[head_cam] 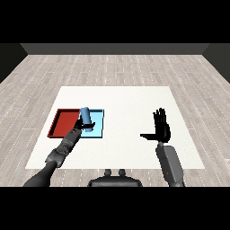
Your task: Pick the blue can and put it in the blue box
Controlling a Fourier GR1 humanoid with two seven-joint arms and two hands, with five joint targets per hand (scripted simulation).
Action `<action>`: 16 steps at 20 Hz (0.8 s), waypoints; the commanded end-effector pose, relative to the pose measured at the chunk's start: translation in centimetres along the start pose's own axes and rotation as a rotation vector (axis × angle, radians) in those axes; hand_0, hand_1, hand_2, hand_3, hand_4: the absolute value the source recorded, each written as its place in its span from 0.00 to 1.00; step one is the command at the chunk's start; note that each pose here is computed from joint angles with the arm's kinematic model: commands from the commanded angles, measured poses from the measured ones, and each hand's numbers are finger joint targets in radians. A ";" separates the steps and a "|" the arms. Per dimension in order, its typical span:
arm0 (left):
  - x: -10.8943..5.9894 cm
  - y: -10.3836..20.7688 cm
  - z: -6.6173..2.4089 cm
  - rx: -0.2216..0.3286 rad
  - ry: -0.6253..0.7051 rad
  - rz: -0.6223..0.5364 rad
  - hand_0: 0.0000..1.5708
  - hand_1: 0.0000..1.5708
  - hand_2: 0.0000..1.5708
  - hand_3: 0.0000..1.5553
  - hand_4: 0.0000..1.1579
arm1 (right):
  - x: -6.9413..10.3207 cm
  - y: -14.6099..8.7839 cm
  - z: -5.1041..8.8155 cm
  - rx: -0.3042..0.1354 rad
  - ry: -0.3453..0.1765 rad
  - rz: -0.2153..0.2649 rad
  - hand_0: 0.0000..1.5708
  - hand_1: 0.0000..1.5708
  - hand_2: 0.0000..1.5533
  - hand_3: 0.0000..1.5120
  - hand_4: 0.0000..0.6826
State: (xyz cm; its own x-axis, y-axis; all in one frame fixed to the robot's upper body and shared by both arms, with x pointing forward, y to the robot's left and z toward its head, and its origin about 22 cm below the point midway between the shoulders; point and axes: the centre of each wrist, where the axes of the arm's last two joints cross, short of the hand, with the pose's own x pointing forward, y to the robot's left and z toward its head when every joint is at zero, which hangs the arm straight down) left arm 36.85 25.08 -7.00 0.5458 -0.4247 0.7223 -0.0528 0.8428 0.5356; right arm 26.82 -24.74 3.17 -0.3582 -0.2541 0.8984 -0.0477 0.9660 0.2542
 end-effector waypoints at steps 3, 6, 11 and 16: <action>-2.8 -0.1 0.41 -0.080 0.123 -0.073 0.20 0.20 0.24 0.30 0.67 | -1.5 0.8 0.3 -0.006 0.016 -0.012 0.00 0.00 0.00 0.00 0.00; -3.1 -0.9 0.68 0.006 0.133 -0.102 0.00 0.00 0.00 0.00 0.00 | 0.4 0.2 0.5 -0.005 -0.019 -0.031 0.00 0.00 0.00 0.00 0.00; -2.9 1.7 -0.02 0.209 -0.022 0.020 0.00 0.00 0.00 0.00 0.00 | 0.4 -0.6 0.2 0.017 -0.004 -0.042 0.00 0.00 0.00 0.00 0.00; 2.1 1.4 -0.07 0.360 -0.381 0.219 0.00 0.00 0.00 0.00 0.00 | 0.5 0.7 -0.4 0.014 -0.028 -0.032 0.00 0.00 0.00 0.00 0.00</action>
State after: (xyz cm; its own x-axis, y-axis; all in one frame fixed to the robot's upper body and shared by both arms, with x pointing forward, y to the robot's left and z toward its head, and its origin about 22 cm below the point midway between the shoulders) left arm 36.74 24.40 -6.96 0.3516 -0.3918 0.8503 -0.3244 0.8010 0.5032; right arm 26.49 -24.71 3.73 -0.3783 -0.2966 0.8769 -0.0789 0.9542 0.2887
